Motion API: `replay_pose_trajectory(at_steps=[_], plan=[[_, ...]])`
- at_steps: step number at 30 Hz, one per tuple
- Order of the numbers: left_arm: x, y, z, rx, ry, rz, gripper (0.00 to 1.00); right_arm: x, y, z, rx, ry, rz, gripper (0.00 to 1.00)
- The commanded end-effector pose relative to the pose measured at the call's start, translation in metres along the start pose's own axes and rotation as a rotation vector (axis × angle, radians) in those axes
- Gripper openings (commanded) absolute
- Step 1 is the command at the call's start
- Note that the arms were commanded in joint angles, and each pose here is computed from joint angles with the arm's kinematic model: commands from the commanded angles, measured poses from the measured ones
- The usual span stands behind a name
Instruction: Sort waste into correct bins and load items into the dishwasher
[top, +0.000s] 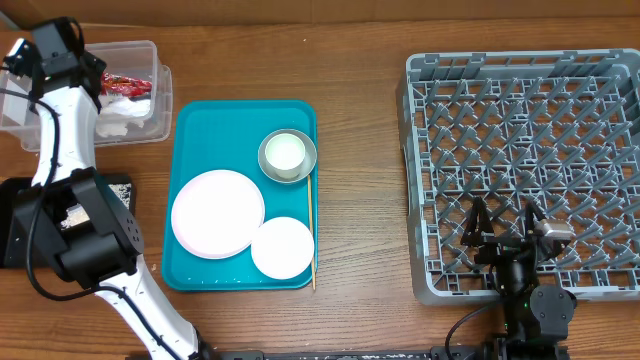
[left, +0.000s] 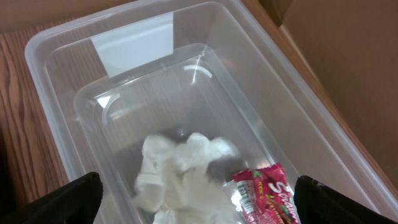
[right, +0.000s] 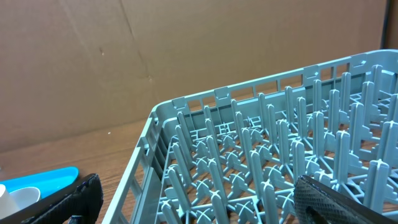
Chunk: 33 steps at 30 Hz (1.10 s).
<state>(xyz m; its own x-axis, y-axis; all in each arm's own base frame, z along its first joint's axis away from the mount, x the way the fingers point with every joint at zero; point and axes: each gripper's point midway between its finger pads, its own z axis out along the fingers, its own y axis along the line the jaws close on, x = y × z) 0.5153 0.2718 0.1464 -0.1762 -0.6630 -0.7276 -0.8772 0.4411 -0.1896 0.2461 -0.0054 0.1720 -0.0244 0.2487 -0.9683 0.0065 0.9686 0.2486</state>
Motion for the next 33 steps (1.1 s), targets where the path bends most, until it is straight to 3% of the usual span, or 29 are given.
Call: replay_pose_trajectory(at_steps=[1, 7, 9, 10, 12, 13, 18, 21, 24, 33], plan=[[-0.002, -0.012, -0.012, 0.076, 0.035, -0.004, 1.0, 0.001, -0.002, 0.0, 0.007, -0.006, -0.005, 1.0], [-0.012, -0.03, -0.06, 0.201, 0.081, -0.007, 1.0, 0.001, -0.002, 0.0, 0.007, -0.006, -0.005, 1.0], [-0.022, -0.038, -0.084, 0.264, 0.086, -0.017, 0.89, 0.001, -0.002, 0.0, 0.007, -0.006, -0.005, 1.0], [-0.029, -0.039, -0.095, 0.285, 0.075, -0.029, 0.89, 0.001, -0.002, 0.0, 0.007, -0.006, -0.005, 1.0], [-0.045, -0.039, -0.117, 0.31, 0.038, -0.048, 0.99, 0.001, -0.002, 0.0, 0.007, -0.006, -0.005, 1.0], [-0.055, -0.034, -0.128, 0.306, 0.011, -0.058, 1.0, 0.001, -0.002, 0.0, 0.007, -0.006, -0.005, 1.0], [-0.091, 0.01, -0.157, 0.175, -0.101, -0.095, 1.0, 0.001, -0.002, 0.0, 0.007, -0.006, -0.005, 1.0], [-0.11, 0.056, -0.158, -0.035, -0.206, -0.081, 1.0, 0.001, -0.002, 0.0, 0.007, -0.006, -0.005, 1.0], [-0.106, 0.087, -0.155, -0.177, -0.201, -0.051, 1.0, 0.001, -0.002, 0.0, 0.007, -0.006, -0.004, 1.0], [-0.085, 0.101, -0.153, -0.233, -0.109, 0.006, 1.0, 0.001, -0.002, 0.0, 0.006, -0.007, 0.004, 1.0]])
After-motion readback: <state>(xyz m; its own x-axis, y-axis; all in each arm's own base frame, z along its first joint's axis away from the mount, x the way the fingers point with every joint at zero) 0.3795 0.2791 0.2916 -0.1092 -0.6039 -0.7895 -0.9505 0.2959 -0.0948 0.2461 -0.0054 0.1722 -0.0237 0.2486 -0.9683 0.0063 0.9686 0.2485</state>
